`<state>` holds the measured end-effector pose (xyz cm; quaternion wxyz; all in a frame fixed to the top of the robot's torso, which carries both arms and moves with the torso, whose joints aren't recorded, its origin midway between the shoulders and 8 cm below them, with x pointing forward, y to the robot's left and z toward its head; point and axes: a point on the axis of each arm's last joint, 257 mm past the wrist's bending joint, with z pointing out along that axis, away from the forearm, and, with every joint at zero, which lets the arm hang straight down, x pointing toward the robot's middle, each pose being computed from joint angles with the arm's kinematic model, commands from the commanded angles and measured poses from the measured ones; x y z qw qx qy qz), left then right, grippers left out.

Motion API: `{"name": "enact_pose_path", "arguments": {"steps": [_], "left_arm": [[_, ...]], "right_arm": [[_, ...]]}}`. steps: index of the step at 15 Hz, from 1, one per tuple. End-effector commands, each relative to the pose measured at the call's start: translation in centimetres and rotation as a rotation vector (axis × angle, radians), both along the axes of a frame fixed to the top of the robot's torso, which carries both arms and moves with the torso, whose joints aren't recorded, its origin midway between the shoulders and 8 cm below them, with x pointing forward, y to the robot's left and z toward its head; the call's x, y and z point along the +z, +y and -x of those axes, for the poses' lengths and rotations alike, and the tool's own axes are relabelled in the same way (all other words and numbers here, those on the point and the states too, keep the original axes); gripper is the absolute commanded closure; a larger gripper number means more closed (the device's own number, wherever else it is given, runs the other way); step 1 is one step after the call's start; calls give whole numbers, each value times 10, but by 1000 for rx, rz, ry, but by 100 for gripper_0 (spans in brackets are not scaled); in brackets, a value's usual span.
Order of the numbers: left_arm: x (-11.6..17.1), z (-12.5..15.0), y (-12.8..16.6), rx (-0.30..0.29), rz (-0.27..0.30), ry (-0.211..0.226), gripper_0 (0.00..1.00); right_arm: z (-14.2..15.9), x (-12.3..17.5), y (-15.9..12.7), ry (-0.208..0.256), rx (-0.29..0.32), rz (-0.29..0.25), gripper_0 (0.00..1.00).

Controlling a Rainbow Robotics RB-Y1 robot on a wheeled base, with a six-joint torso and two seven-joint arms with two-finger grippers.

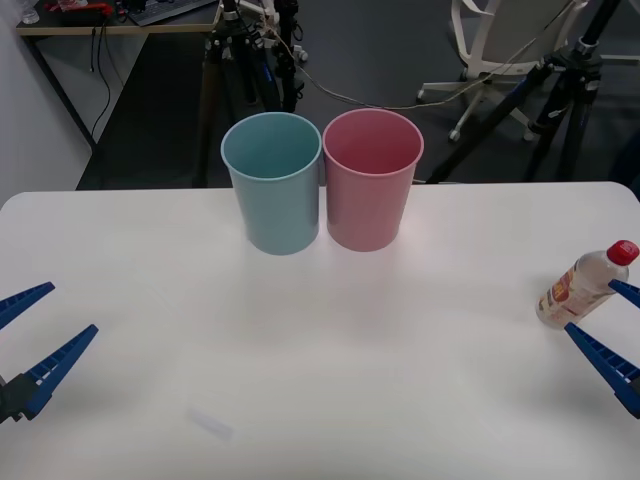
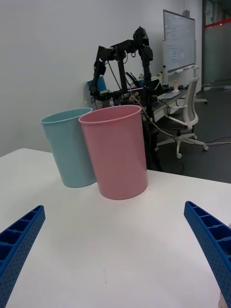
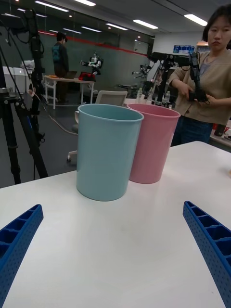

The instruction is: Grasp the object on the table and drop it into the matching bin: aluminum can to the light blue bin, PET bottle to the pink bin.

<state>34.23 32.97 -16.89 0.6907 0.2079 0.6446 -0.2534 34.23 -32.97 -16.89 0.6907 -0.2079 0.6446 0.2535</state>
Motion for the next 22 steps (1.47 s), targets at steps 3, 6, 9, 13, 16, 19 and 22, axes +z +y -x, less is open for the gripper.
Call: {"name": "enact_pose_path", "arguments": {"steps": [3, 6, 9, 13, 16, 19, 22], "left_arm": [[0, 0, 0, 0, 0, 0, 0], [0, 0, 0, 0, 0, 0, 0], [0, 0, 0, 0, 0, 0, 0], [0, 0, 0, 0, 0, 0, 0], [0, 0, 0, 0, 0, 0, 0], [0, 0, 0, 0, 0, 0, 0], [0, 0, 0, 0, 0, 0, 0]], "right_arm": [[-9, 13, 14, -32, 29, -27, 0], [-6, 11, 14, -20, 33, -34, 0], [1, 10, 11, -19, 26, -37, 0], [19, -3, -2, 20, -36, -80, 0], [37, -13, -22, 2, -135, -16, 0], [52, -22, -37, -22, -212, 49, 0], [63, -32, -45, -34, -274, 83, 0]]}}
